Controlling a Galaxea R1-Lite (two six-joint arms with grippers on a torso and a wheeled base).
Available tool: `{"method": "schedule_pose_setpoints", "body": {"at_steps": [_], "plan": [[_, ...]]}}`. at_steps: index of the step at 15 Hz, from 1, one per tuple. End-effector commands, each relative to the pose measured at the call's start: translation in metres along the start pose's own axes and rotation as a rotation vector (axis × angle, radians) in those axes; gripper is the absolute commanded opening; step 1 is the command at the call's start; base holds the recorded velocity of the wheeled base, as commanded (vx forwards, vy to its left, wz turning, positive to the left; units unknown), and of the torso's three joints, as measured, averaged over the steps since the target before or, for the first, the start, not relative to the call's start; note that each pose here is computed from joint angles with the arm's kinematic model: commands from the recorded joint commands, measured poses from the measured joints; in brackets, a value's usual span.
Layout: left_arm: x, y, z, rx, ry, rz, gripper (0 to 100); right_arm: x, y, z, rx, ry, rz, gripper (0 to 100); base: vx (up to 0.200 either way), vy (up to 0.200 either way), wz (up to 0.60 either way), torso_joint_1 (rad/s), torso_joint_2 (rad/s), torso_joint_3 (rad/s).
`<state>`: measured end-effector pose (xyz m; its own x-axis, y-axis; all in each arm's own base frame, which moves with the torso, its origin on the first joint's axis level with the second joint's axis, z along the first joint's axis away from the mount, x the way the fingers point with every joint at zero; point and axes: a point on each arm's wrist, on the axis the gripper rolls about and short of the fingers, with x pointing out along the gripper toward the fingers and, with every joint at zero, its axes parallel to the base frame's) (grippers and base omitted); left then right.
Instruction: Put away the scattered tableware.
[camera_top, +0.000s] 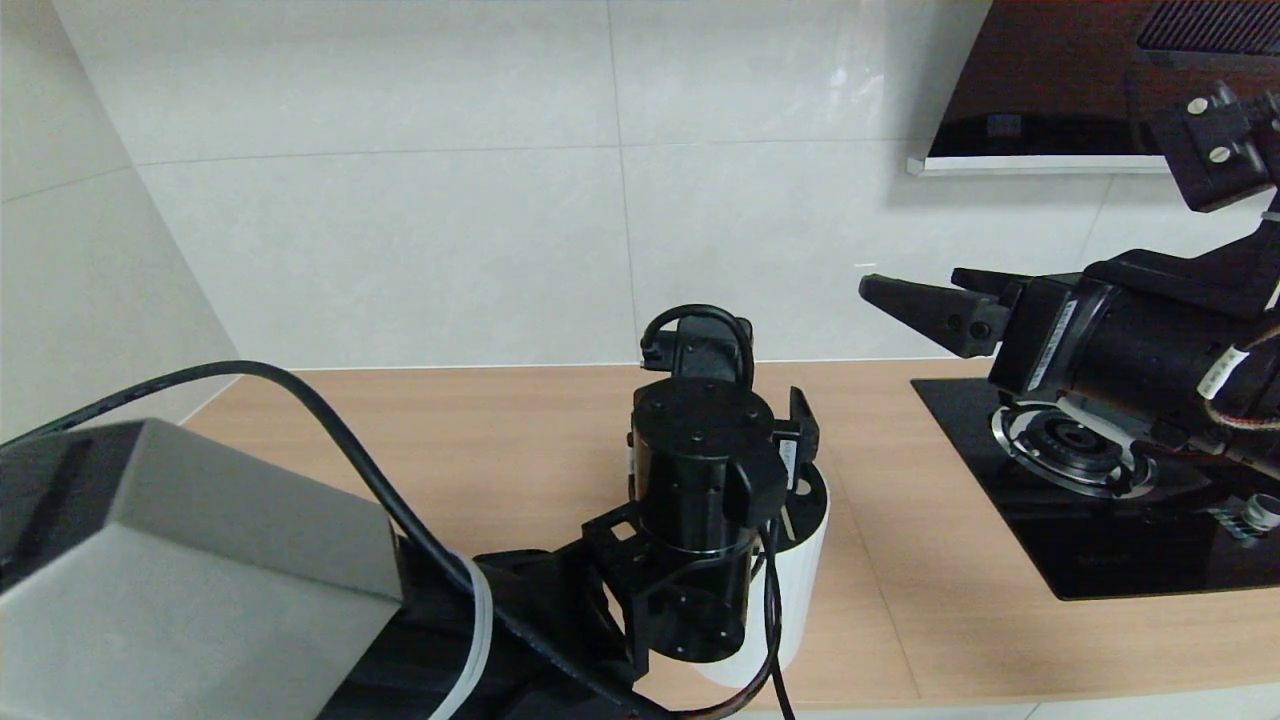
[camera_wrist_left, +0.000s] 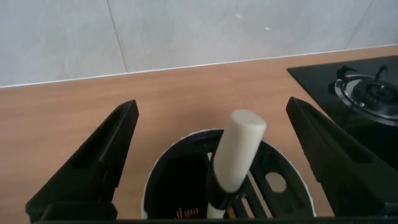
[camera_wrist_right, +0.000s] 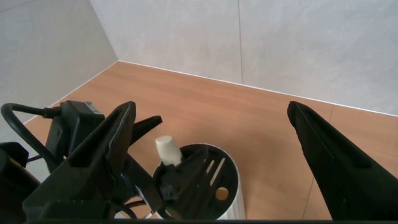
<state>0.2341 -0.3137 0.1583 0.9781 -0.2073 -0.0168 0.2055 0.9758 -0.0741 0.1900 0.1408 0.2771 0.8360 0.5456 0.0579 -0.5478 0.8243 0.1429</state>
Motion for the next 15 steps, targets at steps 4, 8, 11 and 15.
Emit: {"method": "schedule_pose_setpoints", "body": {"at_steps": [4,8,11,15], "plan": [[-0.04,0.042,0.089,-0.123,-0.175,-0.02,100,0.003,-0.012,0.003,0.0,-0.014,-0.064,100,0.0,0.0,0.0,0.0,0.0,0.0],[-0.076,0.118,0.128,-0.071,-0.279,-0.059,100,-0.015,-0.024,0.011,-0.021,-0.049,-0.12,100,0.0,0.0,0.0,0.0,0.0,0.0],[-0.107,0.183,0.118,-0.03,-0.278,0.095,100,-0.055,-0.057,0.005,-0.034,-0.066,-0.289,100,0.0,0.0,0.0,0.0,0.0,0.0],[-0.158,0.233,0.118,-0.027,-0.353,0.28,100,-0.133,-0.064,0.0,-0.061,-0.187,-0.47,100,0.0,0.0,0.0,0.0,0.0,0.0]]}}
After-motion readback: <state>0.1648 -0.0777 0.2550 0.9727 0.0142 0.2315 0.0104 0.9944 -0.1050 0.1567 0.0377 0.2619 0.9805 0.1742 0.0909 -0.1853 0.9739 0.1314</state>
